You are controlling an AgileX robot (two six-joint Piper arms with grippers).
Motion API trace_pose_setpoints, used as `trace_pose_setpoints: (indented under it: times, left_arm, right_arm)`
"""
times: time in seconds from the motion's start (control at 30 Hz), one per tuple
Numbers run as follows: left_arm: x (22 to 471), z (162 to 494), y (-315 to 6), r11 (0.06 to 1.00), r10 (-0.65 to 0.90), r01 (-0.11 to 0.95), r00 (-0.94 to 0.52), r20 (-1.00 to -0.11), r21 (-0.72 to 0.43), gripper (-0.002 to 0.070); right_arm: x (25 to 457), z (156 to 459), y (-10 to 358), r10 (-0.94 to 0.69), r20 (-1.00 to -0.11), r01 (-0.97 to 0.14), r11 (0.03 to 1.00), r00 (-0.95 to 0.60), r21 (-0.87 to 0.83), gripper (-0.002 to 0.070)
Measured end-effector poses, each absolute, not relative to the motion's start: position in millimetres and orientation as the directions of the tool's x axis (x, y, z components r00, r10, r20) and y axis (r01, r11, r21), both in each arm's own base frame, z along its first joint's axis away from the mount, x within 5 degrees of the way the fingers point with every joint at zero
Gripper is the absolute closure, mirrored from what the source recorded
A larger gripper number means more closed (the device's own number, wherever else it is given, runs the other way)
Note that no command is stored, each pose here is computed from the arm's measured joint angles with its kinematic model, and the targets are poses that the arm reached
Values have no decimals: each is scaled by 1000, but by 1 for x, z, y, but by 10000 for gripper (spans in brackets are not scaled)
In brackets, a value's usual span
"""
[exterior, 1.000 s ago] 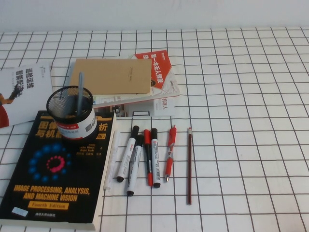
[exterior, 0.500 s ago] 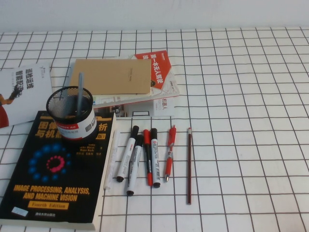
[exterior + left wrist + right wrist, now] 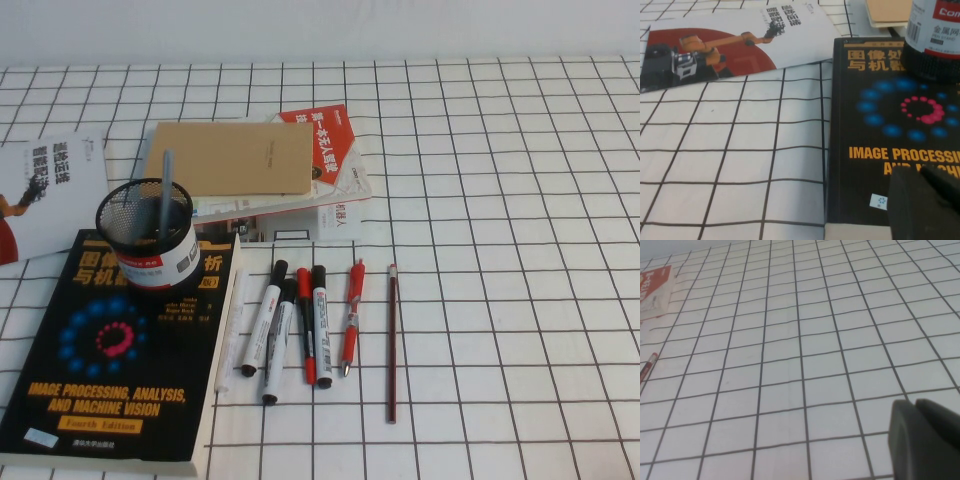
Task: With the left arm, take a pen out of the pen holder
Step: 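Take a marker out of the pen holder and lay it on the table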
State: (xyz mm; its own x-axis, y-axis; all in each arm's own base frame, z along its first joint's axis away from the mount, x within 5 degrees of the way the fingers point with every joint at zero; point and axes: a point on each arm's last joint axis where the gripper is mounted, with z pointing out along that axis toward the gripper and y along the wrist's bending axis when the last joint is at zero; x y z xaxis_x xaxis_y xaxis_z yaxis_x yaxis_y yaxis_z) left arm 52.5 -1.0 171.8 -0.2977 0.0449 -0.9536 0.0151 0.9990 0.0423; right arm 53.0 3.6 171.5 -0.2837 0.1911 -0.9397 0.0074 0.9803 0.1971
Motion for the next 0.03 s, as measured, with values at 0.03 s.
trace_pose_setpoints:
  times: [0.03]
  left_arm:
    - [52, 172, -1, 999, 45, 15, -298, -954, 42, 674]
  right_arm:
    - [53, 172, 4, 191, -940, 7, 980, -284, 197, 693]
